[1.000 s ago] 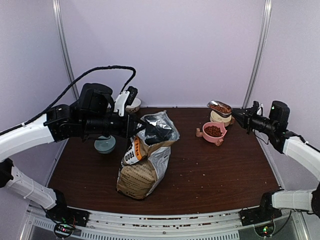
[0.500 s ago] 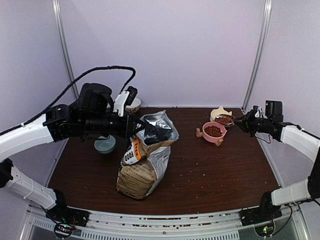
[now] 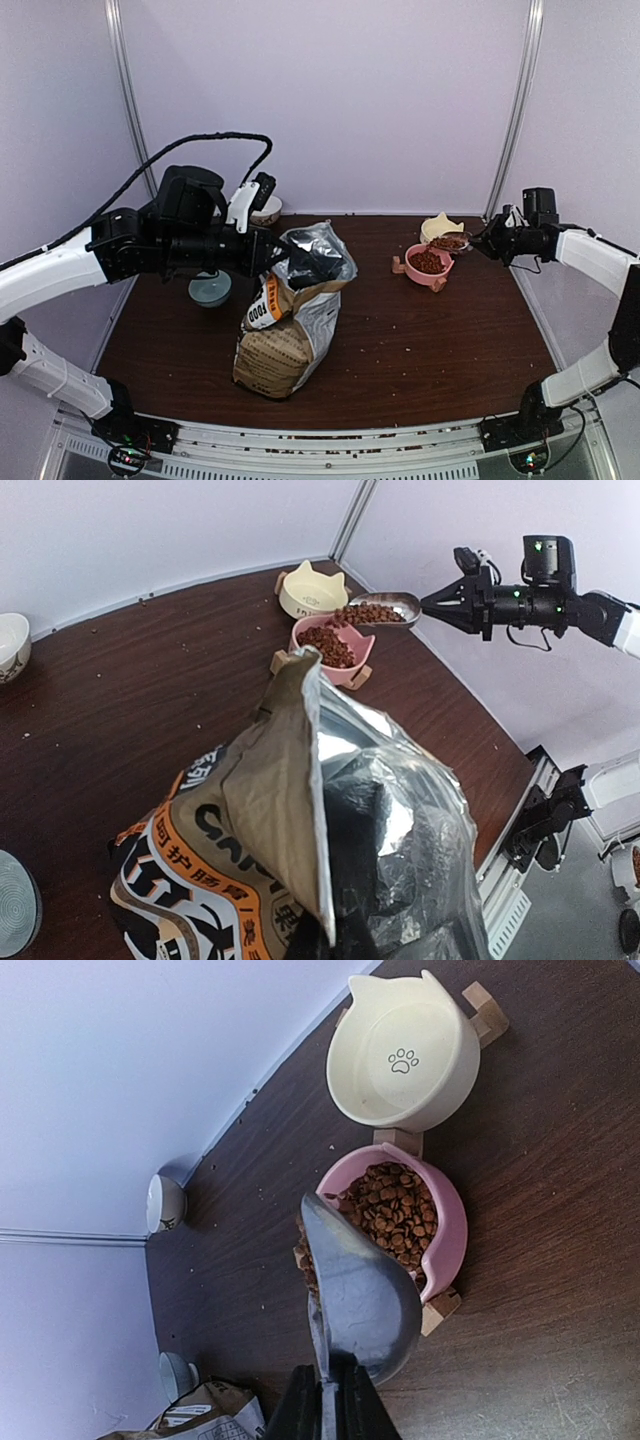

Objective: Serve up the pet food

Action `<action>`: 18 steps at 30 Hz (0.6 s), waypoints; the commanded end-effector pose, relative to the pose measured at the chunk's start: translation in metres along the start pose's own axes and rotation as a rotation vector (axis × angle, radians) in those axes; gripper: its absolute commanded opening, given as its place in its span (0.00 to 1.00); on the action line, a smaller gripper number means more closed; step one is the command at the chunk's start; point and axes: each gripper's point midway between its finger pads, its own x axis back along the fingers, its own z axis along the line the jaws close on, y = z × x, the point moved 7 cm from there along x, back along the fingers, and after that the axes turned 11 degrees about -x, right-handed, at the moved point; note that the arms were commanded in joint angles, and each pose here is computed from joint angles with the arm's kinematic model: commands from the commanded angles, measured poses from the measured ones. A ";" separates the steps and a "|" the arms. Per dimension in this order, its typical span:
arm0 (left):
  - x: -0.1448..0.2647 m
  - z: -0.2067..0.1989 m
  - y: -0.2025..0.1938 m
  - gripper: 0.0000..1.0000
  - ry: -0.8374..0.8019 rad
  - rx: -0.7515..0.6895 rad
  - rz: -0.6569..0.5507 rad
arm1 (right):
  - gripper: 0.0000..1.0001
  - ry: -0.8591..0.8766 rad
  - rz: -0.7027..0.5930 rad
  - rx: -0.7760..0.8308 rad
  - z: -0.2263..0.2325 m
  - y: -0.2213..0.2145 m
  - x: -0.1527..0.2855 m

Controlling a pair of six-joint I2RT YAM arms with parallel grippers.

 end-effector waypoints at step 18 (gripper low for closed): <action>0.019 -0.009 0.052 0.00 -0.057 -0.051 -0.207 | 0.00 -0.211 -0.037 0.217 0.006 0.020 0.012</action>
